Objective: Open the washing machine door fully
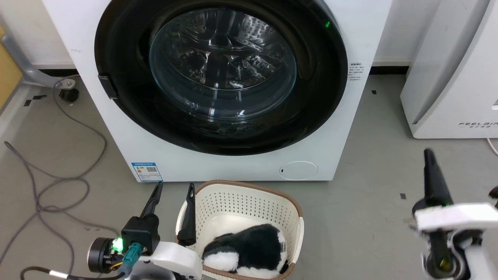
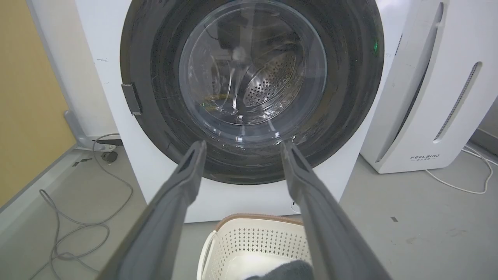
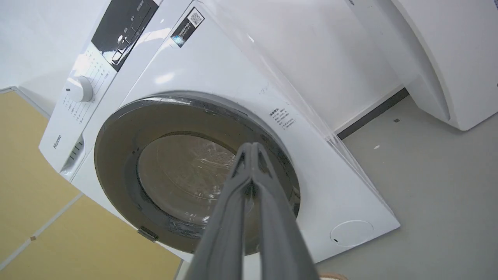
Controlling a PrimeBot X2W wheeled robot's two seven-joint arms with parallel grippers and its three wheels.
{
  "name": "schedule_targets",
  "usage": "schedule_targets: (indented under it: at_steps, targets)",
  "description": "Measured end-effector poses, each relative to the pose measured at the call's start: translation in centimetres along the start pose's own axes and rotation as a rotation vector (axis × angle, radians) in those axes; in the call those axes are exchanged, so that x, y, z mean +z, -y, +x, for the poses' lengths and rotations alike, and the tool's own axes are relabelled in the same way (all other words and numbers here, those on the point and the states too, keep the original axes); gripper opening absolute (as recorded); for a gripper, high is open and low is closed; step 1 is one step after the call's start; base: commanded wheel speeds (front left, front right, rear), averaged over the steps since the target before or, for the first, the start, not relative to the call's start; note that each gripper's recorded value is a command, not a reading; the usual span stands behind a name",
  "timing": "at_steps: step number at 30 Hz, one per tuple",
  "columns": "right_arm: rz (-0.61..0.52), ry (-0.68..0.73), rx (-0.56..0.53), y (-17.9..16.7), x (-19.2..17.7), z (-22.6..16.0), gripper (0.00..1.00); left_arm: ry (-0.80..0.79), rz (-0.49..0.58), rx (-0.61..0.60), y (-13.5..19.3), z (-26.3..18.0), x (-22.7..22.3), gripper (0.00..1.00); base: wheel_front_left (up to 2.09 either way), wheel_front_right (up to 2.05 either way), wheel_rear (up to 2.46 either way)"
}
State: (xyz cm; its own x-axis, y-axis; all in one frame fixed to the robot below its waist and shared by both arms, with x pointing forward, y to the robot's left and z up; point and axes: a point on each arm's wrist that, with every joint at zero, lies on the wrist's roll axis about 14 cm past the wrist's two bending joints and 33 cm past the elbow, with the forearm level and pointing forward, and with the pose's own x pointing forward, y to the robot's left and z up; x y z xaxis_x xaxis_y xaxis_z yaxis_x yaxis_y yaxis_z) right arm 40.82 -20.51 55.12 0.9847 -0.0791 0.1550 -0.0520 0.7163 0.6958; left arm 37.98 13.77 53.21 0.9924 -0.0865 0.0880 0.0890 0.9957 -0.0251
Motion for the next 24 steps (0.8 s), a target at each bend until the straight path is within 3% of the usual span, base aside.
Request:
schedule_targets:
  at_steps: [4,13,24]
  targets:
    - [0.105,0.031,-0.021,0.3,0.9,1.7,0.0,0.004,-0.003,-0.006,0.2,0.2,0.0,1.0,0.0,0.0,0.0]
    - [0.226,0.076,-0.035,0.5,2.8,6.3,0.0,0.021,-0.009,-0.021,0.8,0.9,0.1,1.0,0.0,0.0,0.0]
    - [0.327,-0.026,-0.02,-1.1,3.0,12.8,0.0,0.046,-0.013,-0.035,1.2,2.1,0.4,1.0,0.0,0.0,0.0]
